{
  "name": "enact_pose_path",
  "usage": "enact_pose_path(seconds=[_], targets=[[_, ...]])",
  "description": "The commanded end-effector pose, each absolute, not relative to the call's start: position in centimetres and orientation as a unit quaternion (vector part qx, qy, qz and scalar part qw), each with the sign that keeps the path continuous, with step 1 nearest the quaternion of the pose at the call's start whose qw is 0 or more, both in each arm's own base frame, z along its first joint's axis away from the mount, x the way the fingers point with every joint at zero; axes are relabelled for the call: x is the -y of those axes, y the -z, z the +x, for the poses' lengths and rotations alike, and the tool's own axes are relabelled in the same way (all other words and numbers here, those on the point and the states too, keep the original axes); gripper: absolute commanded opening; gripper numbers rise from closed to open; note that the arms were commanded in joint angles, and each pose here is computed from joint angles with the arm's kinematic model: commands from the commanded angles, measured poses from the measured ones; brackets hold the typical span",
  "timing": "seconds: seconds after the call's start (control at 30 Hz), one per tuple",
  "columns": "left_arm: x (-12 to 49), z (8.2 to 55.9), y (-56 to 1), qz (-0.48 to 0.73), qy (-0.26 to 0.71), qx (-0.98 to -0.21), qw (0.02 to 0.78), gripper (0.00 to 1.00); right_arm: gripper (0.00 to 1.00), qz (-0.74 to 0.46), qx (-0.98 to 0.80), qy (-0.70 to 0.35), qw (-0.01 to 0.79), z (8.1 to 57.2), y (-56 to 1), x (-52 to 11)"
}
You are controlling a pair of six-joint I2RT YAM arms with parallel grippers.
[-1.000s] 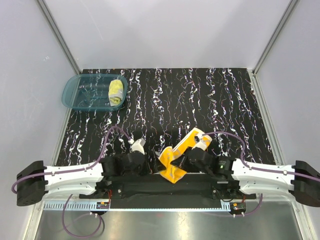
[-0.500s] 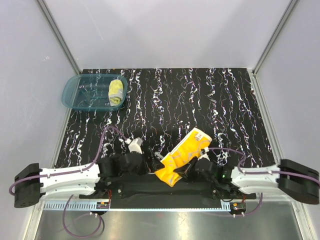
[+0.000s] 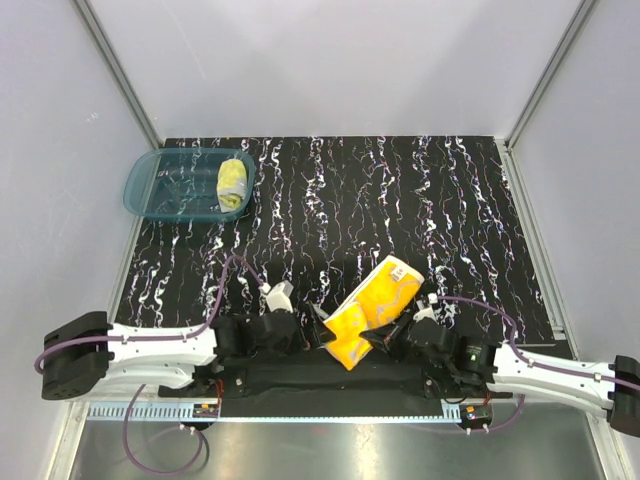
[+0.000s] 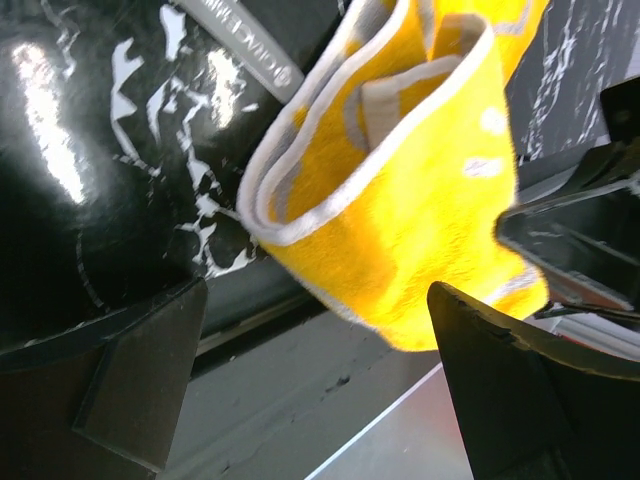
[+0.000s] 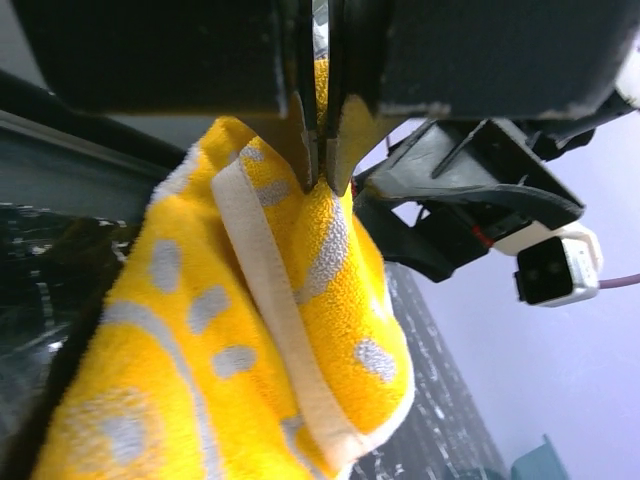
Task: Roll the towels
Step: Roll the towel
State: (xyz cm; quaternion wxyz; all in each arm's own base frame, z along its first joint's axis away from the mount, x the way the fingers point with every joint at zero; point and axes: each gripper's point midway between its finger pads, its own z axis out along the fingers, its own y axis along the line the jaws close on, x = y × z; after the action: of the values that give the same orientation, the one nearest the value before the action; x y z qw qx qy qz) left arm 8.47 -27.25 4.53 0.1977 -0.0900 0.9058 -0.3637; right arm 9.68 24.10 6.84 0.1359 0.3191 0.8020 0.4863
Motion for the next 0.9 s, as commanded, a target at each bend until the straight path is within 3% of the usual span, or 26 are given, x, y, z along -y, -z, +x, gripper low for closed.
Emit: enact_pose_path(seconds=[0.0, 0.1, 0.2, 0.33, 0.37, 0.47, 0.5, 0.6, 0.87], targets=[[28.8, 10.1, -6.0, -0.103, 0.396, -0.882, 0.235, 0.99, 0.00, 0.327, -0.823, -0.439, 0.149, 9.6, -3.4, -22.4], [29.3, 10.4, -5.8, -0.103, 0.395, -0.881, 0.239, 0.96, 0.00, 0.322, -0.827, -0.436, 0.148, 9.5, -3.1, -22.7], [30.0, 10.5, -5.6, -0.099, 0.400, -0.879, 0.239, 0.86, 0.00, 0.317, -0.830, -0.433, 0.150, 9.7, -2.8, -23.2], [31.1, 10.6, -5.5, -0.085, 0.404, -0.879, 0.239, 0.60, 0.00, 0.312, -0.839, -0.418, 0.156, 9.8, -1.8, -23.3], [31.3, 10.7, -5.5, -0.077, 0.403, -0.879, 0.242, 0.47, 0.00, 0.312, -0.837, -0.421, 0.156, 9.9, -1.9, -23.5], [31.8, 10.7, -5.8, -0.060, 0.403, -0.879, 0.246, 0.28, 0.00, 0.303, -0.848, -0.405, 0.160, 9.8, -1.2, -23.2], [31.8, 10.7, -6.0, -0.057, 0.405, -0.878, 0.248, 0.16, 0.00, 0.297, -0.855, -0.394, 0.163, 9.7, -1.0, -23.1], [30.9, 11.0, -7.5, -0.051, 0.400, -0.877, 0.261, 0.03, 0.00, 0.266, -0.868, -0.383, 0.169, 10.0, -2.6, -24.6], [24.8, 14.0, -8.7, -0.021, 0.331, -0.903, 0.275, 0.02, 0.00, 0.216, -0.878, -0.407, 0.128, 10.5, -3.0, -32.1]])
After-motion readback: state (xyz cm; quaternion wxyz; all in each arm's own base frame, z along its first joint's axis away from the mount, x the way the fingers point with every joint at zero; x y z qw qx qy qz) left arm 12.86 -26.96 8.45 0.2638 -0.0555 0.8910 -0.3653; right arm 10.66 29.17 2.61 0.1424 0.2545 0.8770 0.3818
